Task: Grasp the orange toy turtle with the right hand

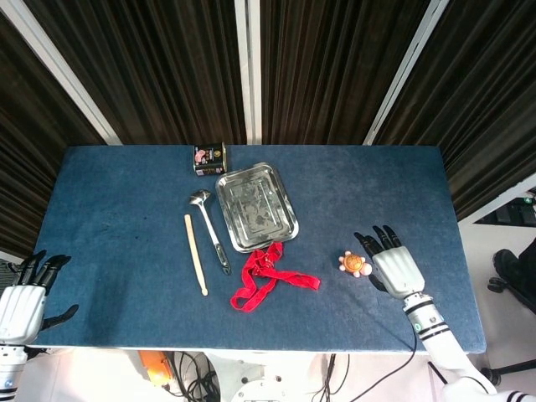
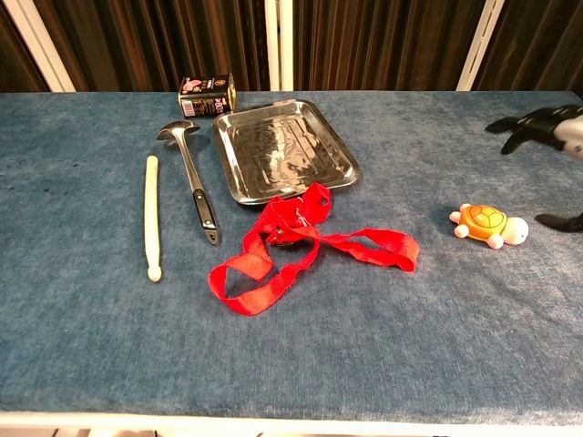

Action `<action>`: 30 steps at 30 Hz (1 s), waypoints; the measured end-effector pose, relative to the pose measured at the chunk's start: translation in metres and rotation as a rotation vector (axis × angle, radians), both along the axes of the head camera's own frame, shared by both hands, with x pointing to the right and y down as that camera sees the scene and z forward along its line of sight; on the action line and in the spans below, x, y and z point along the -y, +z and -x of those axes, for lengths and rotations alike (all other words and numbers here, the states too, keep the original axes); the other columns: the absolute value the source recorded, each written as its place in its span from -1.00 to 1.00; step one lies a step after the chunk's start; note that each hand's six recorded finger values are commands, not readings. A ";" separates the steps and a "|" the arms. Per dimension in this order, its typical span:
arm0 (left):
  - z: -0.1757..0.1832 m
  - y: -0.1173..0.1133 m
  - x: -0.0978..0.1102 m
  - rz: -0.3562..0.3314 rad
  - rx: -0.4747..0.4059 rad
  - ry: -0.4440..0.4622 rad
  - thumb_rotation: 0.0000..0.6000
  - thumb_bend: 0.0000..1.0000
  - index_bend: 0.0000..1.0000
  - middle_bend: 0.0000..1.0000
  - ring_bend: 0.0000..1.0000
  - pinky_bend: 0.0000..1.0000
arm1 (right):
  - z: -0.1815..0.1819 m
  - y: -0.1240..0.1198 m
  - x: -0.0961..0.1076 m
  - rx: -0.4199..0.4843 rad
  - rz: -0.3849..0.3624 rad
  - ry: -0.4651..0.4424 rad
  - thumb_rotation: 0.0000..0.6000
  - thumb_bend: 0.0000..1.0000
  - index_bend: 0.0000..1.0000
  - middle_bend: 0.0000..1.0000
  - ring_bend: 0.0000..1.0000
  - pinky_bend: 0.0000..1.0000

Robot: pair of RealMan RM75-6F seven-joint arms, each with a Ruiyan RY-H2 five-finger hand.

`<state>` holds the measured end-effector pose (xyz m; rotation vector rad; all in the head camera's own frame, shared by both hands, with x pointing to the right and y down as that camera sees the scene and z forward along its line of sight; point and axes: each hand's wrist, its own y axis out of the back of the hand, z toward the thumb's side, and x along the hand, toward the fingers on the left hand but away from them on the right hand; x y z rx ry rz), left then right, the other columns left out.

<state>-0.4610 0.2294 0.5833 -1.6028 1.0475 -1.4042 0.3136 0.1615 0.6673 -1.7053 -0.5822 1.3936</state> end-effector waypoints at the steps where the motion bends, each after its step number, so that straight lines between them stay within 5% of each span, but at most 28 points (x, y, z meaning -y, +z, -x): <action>1: 0.000 0.001 0.000 0.002 0.001 0.000 1.00 -0.74 -0.71 -0.71 -1.00 -0.82 | 0.003 0.005 0.000 -0.011 0.012 -0.001 1.00 -0.58 -0.85 -0.63 -0.96 -1.00; 12: 0.005 0.002 0.001 0.007 0.000 -0.002 1.00 -0.74 -0.71 -0.71 -1.00 -0.83 | 0.026 0.036 -0.002 -0.059 0.081 -0.002 1.00 -0.52 -0.76 -0.54 -0.85 -1.00; 25: 0.009 0.004 -0.002 0.013 0.002 -0.008 1.00 -0.74 -0.71 -0.72 -1.00 -0.82 | 0.022 0.042 -0.006 -0.075 0.065 0.012 1.00 -0.37 -0.39 -0.31 -0.47 -1.00; 30: 0.010 0.004 -0.003 0.016 0.002 -0.011 1.00 -0.74 -0.71 -0.72 -1.00 -0.82 | 0.024 0.045 -0.006 -0.081 0.053 0.003 1.00 -0.35 -0.08 -0.04 -0.11 -1.00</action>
